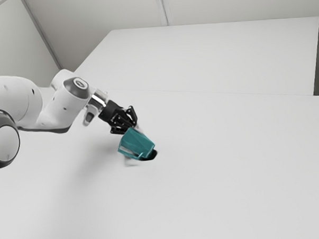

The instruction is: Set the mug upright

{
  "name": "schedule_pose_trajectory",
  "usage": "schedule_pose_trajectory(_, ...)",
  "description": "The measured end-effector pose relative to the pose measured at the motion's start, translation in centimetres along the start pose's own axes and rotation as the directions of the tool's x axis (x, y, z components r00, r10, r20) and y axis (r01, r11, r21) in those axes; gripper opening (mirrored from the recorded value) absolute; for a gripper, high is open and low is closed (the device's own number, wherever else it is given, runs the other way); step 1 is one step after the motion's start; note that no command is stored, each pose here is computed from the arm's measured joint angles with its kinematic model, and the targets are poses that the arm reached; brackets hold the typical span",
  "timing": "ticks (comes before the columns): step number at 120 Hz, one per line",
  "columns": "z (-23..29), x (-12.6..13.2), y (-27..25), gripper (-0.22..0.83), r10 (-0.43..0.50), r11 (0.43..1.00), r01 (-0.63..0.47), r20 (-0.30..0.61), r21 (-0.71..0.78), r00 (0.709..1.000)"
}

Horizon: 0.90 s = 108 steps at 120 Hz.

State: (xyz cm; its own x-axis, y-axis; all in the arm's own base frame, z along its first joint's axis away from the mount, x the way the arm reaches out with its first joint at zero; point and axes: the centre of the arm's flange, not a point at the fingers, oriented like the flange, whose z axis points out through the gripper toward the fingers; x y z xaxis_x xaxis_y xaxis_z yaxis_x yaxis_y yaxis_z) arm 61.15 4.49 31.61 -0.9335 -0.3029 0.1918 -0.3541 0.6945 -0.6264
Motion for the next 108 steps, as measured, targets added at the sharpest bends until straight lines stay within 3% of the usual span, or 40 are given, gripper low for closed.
schedule_pose_trajectory(36, 0.2, 0.4, -1.7, -0.16, 0.03, 1.0, -0.03, 0.003, -0.002, 1.0)
schedule_pose_trajectory(49, -1.8, 2.2, -4.9, -0.16, 0.128, 0.99, -0.127, 0.015, -0.062, 0.992)
schedule_pose_trajectory(60, -2.7, 4.8, -7.2, -0.17, 0.248, 0.952, -0.245, -0.007, -0.185, 0.969)
schedule_pose_trajectory(70, -2.6, 7.9, -8.7, -0.17, 0.379, 0.859, -0.379, -0.07, -0.344, 0.923)
schedule_pose_trajectory(85, -0.9, 12.4, -10.0, -0.17, 0.545, 0.646, -0.555, -0.192, -0.525, 0.816)
schedule_pose_trajectory(95, 0.5, 13.8, -10.7, -0.17, 0.624, 0.503, -0.631, -0.256, -0.591, 0.738)
schedule_pose_trajectory(108, 0.3, 14.3, -10.1, -0.17, 0.682, 0.375, -0.66, -0.288, -0.651, 0.672)
